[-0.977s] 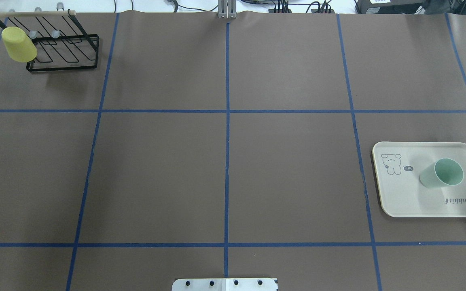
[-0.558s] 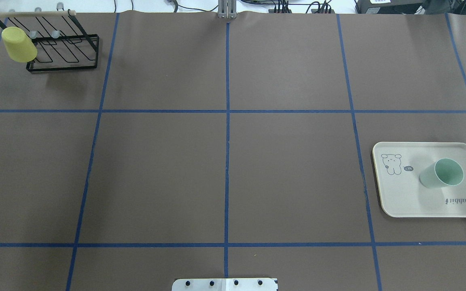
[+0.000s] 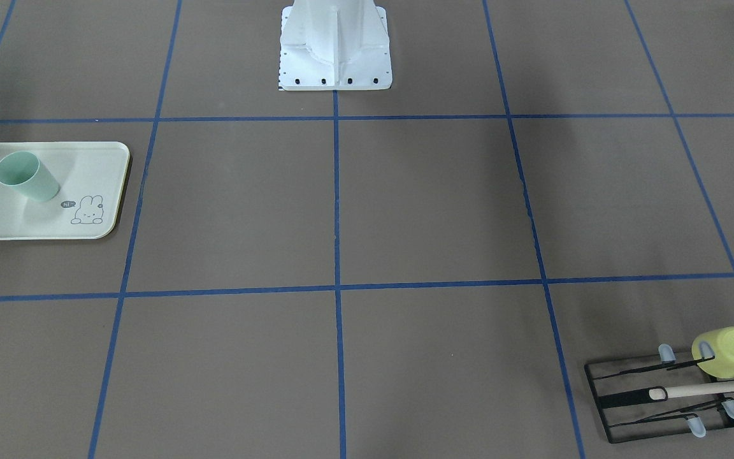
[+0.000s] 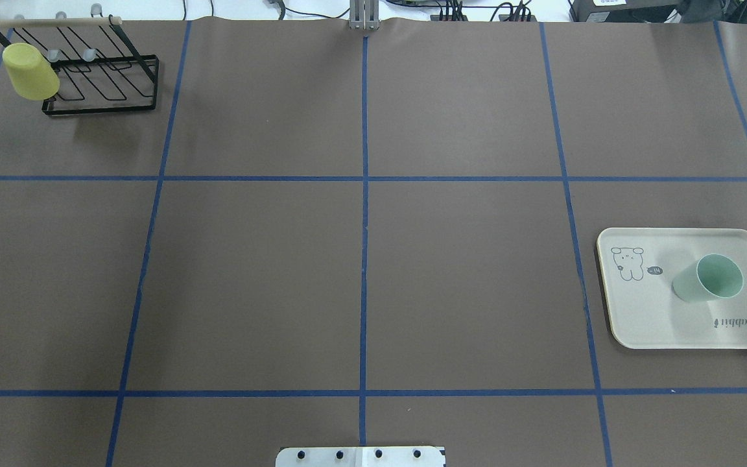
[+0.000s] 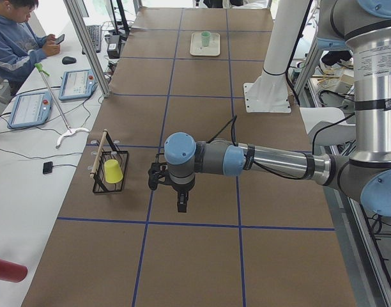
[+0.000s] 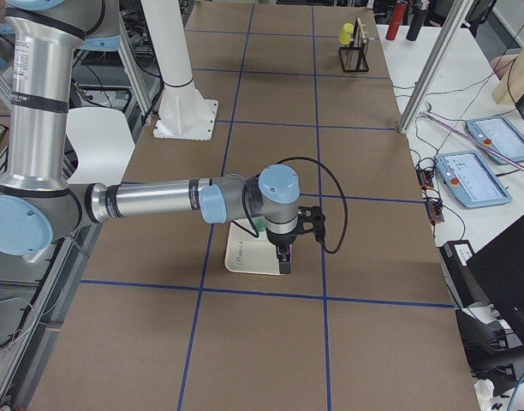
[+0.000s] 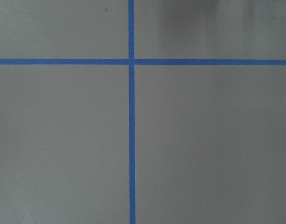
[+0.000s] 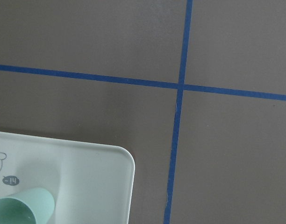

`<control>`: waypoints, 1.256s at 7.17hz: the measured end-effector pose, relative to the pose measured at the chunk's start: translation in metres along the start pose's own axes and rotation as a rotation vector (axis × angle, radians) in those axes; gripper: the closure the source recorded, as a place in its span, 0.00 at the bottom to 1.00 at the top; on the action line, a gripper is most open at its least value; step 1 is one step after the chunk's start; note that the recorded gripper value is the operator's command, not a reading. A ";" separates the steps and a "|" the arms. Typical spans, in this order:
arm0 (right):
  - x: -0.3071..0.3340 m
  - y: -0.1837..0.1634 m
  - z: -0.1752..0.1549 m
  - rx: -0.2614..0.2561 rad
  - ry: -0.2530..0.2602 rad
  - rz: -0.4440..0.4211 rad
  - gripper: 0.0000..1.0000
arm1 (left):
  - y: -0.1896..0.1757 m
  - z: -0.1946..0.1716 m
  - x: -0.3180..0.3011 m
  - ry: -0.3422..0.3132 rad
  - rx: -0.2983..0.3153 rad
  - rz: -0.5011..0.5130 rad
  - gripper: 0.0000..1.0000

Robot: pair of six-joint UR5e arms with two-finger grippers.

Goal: Left arm grabs green cup and hands to right arm on tray

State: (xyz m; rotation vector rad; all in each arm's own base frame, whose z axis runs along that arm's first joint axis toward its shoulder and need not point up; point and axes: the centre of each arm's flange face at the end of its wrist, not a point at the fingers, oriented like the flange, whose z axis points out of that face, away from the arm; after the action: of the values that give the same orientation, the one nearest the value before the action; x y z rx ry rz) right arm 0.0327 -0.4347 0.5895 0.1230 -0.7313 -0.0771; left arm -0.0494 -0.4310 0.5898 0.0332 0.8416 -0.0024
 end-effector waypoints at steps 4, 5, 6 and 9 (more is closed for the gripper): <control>0.000 0.006 0.002 -0.007 -0.036 0.007 0.00 | 0.003 0.001 -0.001 0.007 -0.003 -0.009 0.00; 0.001 0.007 0.001 -0.005 -0.035 0.010 0.00 | 0.003 -0.003 0.003 0.011 0.002 -0.002 0.00; 0.002 0.007 0.001 -0.003 -0.034 0.012 0.00 | 0.003 -0.007 0.009 0.014 0.011 0.008 0.00; 0.003 0.005 -0.001 0.002 -0.036 0.013 0.00 | 0.004 -0.012 0.014 0.017 0.019 0.019 0.00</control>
State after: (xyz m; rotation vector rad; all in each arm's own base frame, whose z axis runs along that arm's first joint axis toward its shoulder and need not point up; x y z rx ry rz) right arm 0.0353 -0.4298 0.5914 0.1186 -0.7680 -0.0664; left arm -0.0484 -0.4269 0.5715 0.0594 0.8578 0.0080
